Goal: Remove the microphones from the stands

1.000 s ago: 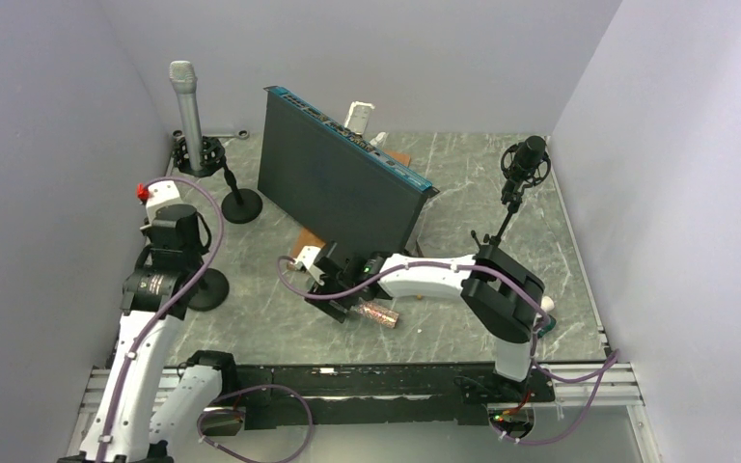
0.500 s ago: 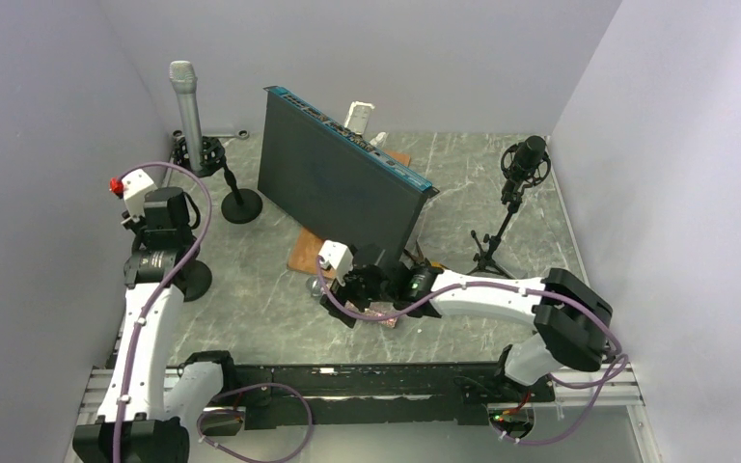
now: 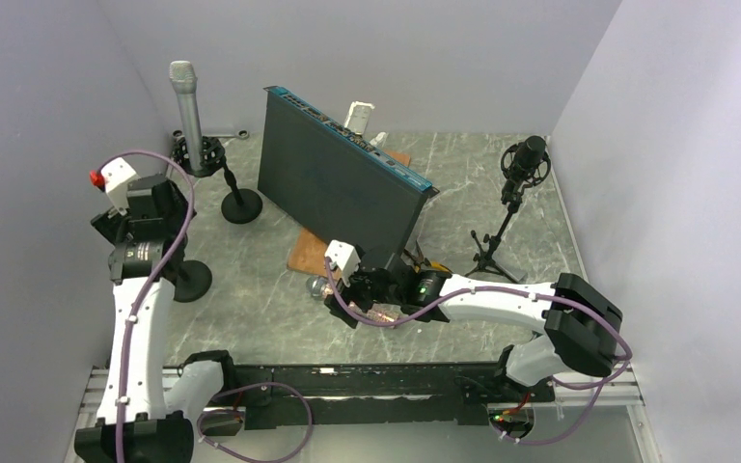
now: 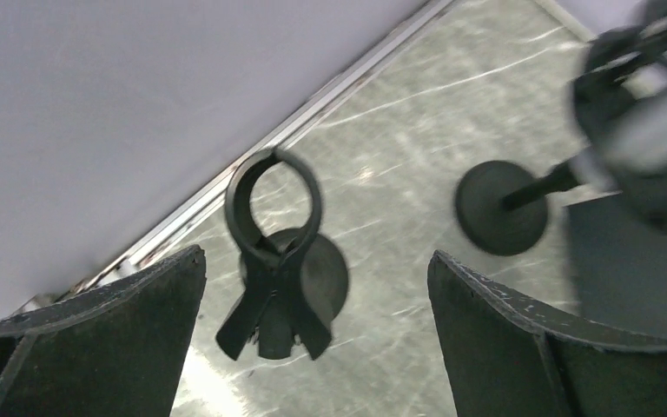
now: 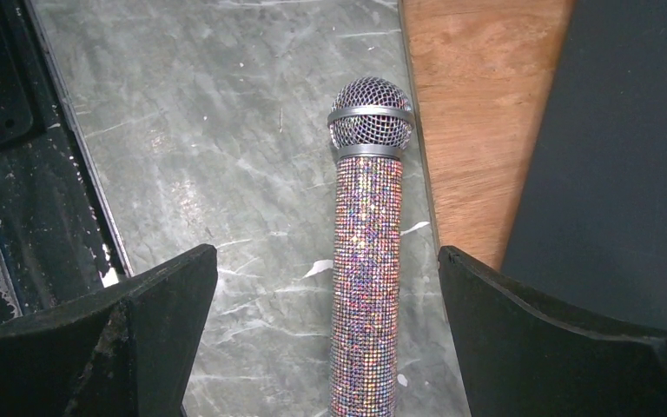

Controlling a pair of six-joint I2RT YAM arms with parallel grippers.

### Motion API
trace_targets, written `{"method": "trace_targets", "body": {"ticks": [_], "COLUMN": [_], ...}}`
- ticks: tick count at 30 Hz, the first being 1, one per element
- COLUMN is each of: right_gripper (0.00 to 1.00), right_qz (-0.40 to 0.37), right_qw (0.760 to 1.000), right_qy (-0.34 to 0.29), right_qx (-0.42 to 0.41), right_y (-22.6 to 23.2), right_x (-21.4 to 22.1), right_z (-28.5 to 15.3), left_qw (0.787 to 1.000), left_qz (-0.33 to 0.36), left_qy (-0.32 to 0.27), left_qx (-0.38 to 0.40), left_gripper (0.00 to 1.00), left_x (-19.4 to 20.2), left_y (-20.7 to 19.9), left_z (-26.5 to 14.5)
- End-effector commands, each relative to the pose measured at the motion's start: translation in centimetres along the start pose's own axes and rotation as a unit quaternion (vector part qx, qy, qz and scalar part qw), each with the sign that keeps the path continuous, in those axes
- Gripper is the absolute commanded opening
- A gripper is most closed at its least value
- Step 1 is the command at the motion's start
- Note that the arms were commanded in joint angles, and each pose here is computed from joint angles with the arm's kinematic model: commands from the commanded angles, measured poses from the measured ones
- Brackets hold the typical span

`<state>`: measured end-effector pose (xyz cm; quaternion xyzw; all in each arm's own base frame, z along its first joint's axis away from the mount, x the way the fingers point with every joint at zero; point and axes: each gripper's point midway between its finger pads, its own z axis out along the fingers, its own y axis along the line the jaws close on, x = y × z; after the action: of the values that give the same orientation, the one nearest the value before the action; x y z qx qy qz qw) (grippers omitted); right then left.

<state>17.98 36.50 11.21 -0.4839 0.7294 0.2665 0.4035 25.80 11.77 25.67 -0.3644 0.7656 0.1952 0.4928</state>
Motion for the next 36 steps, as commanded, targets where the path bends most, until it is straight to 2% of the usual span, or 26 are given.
{"method": "trace_targets", "body": {"ticks": [1, 5, 8, 11, 16, 20, 25, 30, 34, 36], "right_gripper": [1.00, 1.00, 1.00, 1.00, 1.00, 1.00, 1.00, 1.00, 1.00, 1.00], "right_qz": [0.003, 0.006, 0.006, 0.006, 0.010, 0.009, 0.011, 0.012, 0.013, 0.015], "right_qw": [0.999, 0.999, 0.999, 0.999, 0.999, 0.999, 0.999, 0.999, 0.999, 0.999], "right_qy": [-0.045, -0.043, -0.041, -0.038, -0.028, -0.038, -0.038, -0.036, -0.037, -0.036], "right_qx": [0.011, 0.012, 0.012, 0.015, 0.012, 0.002, 0.005, 0.004, 0.001, 0.000], "right_y": [-0.3, -0.4, -0.4, -0.5, -0.5, -0.1, -0.3, -0.3, -0.2, -0.1], "right_x": [-2.6, -2.5, -2.3, -2.2, -2.2, -2.5, -2.6, -2.4, -2.5, -2.5], "right_z": [-0.6, -0.5, -0.4, -0.3, -0.1, -0.5, -0.6, -0.6, -0.5, -0.4], "left_qw": [0.989, 0.943, 0.917, 0.915, 0.914, 0.913, 0.891, 0.896, 0.898, 0.892], "left_qz": [-0.027, -0.023, -0.017, -0.005, 0.033, 0.033, 0.053, 0.059, 0.057, 0.066], "left_qy": [-0.059, -0.151, -0.207, -0.222, -0.200, -0.186, -0.180, -0.155, -0.153, -0.166], "left_qx": [0.132, 0.295, 0.342, 0.335, 0.351, 0.361, 0.413, 0.411, 0.408, 0.415], "left_gripper": [0.99, 1.00, 0.99, 0.99, 0.98, 0.97, 0.94, 0.84, 0.65, 0.51], "left_x": [-6.0, -10.9, -13.7, -15.7, -17.8, -18.5, -17.4, -15.2, -14.7, -15.3], "left_y": [-3.5, -8.3, -10.1, -11.4, -15.1, -17.4, -20.4, -21.0, -21.0, -21.1], "left_z": [-3.9, -8.1, -9.6, -8.5, -4.7, -1.2, 0.6, 2.7, 3.2, 2.6]}}
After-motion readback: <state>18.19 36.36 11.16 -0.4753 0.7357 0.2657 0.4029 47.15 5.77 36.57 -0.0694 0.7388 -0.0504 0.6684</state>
